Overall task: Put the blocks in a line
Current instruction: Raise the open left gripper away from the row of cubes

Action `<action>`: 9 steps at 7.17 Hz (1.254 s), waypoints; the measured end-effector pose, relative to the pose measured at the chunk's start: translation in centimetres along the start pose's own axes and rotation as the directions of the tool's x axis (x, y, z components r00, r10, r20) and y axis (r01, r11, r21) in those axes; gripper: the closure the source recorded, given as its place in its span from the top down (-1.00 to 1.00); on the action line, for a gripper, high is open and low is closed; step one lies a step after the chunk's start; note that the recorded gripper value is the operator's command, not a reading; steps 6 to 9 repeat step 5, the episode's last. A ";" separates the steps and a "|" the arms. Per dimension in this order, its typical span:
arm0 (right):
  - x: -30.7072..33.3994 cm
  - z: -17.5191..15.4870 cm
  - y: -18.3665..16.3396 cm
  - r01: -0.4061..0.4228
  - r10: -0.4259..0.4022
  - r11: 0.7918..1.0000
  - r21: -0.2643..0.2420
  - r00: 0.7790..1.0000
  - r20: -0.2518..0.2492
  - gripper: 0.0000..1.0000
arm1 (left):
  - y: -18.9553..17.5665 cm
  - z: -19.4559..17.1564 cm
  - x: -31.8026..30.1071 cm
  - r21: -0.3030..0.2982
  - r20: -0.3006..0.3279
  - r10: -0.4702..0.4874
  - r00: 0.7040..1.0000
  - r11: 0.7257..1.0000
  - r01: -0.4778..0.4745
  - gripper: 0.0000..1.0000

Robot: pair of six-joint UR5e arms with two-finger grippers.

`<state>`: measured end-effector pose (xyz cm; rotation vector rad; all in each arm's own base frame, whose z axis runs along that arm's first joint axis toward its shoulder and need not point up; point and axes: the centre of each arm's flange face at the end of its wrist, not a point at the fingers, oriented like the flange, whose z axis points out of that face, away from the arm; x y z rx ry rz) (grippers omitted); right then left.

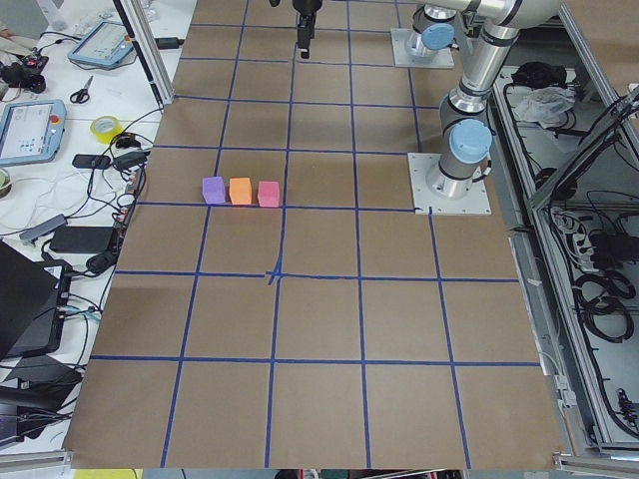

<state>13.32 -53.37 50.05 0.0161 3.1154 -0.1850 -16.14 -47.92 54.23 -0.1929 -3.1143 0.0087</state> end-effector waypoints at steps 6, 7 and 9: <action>0.0 0.1 -0.1 0.011 -0.011 1.000 0.001 1.000 -0.004 1.00 | 0.4 0.1 -1.0 0.009 0.052 -0.077 0.996 0.997 0.077 1.00; 0.0 0.1 -0.1 0.011 -0.011 1.000 0.001 1.000 -0.004 1.00 | 0.4 0.1 -1.0 0.009 0.052 -0.077 0.996 0.997 0.077 1.00; 0.0 0.1 -0.1 0.011 -0.011 1.000 0.001 1.000 -0.004 1.00 | 0.4 0.1 -1.0 0.009 0.052 -0.077 0.996 0.997 0.077 1.00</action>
